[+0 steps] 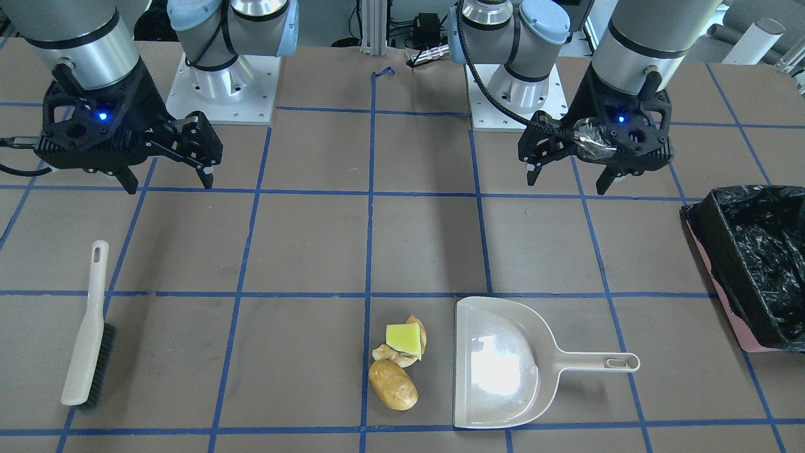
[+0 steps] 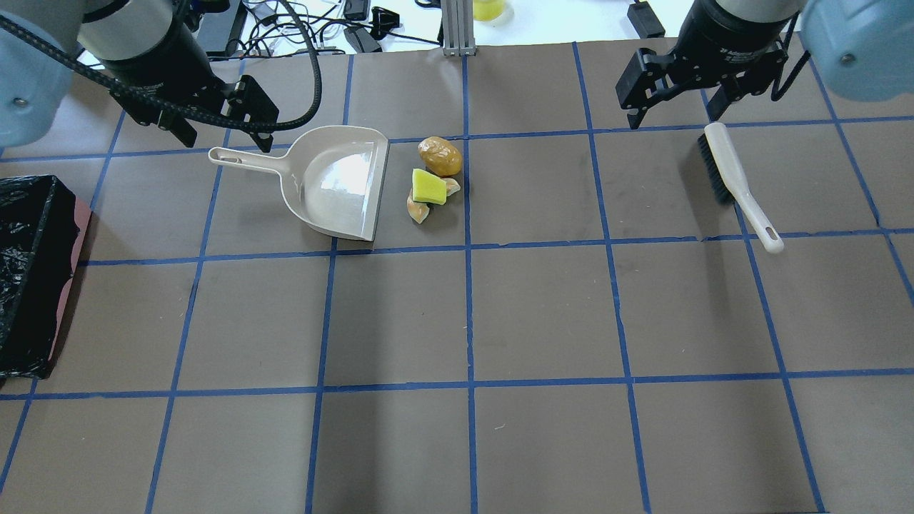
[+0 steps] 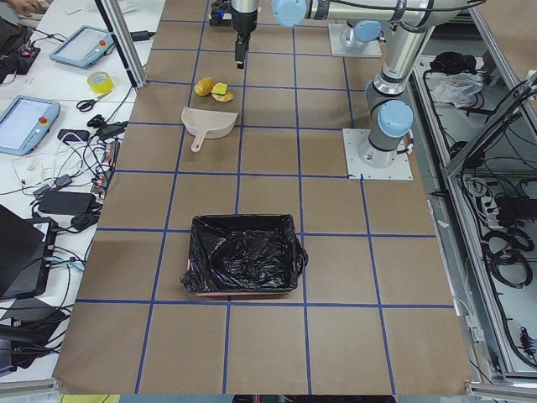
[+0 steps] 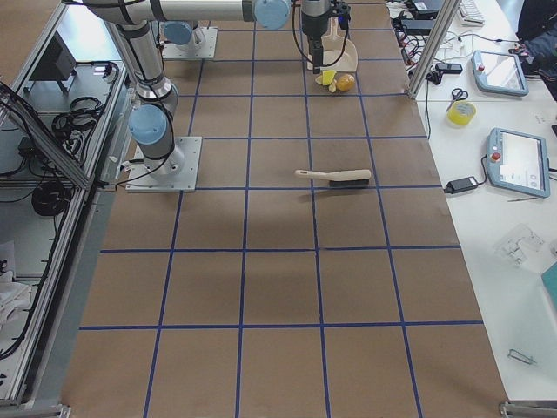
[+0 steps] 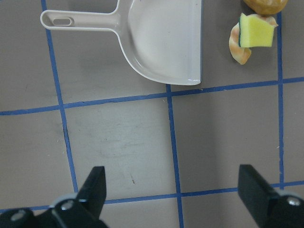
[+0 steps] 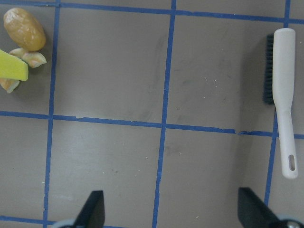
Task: Sweep and dump trash into bin
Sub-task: 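Lower the left gripper to the dustpan while the right descends to the brush, then grasp the dustpan handle with the left gripper while the right gripper grasps the brush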
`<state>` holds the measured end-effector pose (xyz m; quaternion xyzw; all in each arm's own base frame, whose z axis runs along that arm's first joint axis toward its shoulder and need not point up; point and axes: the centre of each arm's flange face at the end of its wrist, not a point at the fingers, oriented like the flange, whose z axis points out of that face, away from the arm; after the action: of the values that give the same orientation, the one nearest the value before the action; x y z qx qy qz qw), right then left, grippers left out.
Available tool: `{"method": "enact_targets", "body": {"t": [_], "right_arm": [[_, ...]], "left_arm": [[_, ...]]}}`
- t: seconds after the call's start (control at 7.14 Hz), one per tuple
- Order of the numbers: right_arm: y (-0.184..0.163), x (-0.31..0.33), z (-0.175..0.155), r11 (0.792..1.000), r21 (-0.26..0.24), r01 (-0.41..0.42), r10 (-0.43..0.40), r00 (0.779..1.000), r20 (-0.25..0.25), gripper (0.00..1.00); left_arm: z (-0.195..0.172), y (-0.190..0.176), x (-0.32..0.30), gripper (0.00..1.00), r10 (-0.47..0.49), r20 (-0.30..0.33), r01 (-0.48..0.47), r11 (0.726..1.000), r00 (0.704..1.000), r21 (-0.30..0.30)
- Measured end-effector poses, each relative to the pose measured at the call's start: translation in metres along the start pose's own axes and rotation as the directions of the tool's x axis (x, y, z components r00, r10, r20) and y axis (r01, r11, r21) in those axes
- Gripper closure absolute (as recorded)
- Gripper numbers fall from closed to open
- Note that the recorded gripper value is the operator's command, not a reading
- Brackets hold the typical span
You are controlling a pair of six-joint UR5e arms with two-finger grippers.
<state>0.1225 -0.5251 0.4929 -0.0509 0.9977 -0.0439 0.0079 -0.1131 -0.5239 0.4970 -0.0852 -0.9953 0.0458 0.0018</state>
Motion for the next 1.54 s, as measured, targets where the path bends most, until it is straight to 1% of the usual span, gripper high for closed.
{"method": "enact_targets", "body": {"t": [0.14,0.28,0.42,0.56,0.7,0.84,0.98,1.12,1.26,1.4,1.54], "right_arm": [[-0.003,0.012,0.015,1.000,-0.024,0.010,-0.010,1.000,-0.003,0.00],[-0.008,0.035,0.035,0.998,-0.059,0.005,-0.005,1.000,-0.005,0.00],[-0.014,0.065,0.058,0.995,-0.100,0.000,0.000,1.000,-0.005,0.00],[-0.018,0.099,0.083,0.990,-0.139,0.015,-0.015,1.000,0.002,0.00],[-0.018,0.133,0.107,0.984,-0.175,0.037,-0.036,0.999,0.005,0.01],[-0.015,0.165,0.135,0.977,-0.204,0.057,-0.060,0.998,-0.006,0.01],[-0.010,0.191,0.164,0.972,-0.216,0.091,-0.097,0.995,-0.021,0.02],[-0.004,0.205,0.189,0.970,-0.218,0.112,-0.121,0.992,-0.027,0.03],[0.002,0.212,0.213,0.968,-0.222,0.120,-0.129,0.991,-0.026,0.03],[0.005,0.216,0.229,0.965,-0.232,0.123,-0.131,0.991,-0.021,0.04],[0.006,0.217,0.240,0.962,-0.243,0.123,-0.131,0.991,-0.017,0.04]], "left_arm": [[0.009,-0.008,-0.004,0.00,0.075,-0.001,-0.075,0.997,0.997,0.009],[0.020,-0.014,-0.007,0.00,0.162,-0.004,-0.162,0.987,0.987,0.006],[0.029,-0.019,-0.009,0.00,0.250,-0.009,-0.250,0.968,0.968,-0.004],[0.039,-0.024,-0.011,0.00,0.362,-0.018,-0.363,0.932,0.932,-0.018],[0.049,-0.029,-0.013,0.00,0.493,-0.028,-0.494,0.869,0.869,-0.032],[0.061,-0.035,-0.018,0.00,0.606,-0.031,-0.606,0.793,0.795,-0.063],[0.076,-0.040,-0.028,0.00,0.677,-0.035,-0.676,0.728,0.735,-0.112],[0.094,-0.046,-0.044,0.00,0.725,-0.057,-0.725,0.673,0.686,-0.146],[0.115,-0.054,-0.063,0.00,0.782,-0.091,-0.784,0.600,0.616,-0.158],[0.131,-0.066,-0.079,0.01,0.840,-0.110,-0.844,0.514,0.531,-0.150],[0.143,-0.080,-0.090,0.00,0.897,-0.111,-0.901,0.413,0.428,-0.135]]}}
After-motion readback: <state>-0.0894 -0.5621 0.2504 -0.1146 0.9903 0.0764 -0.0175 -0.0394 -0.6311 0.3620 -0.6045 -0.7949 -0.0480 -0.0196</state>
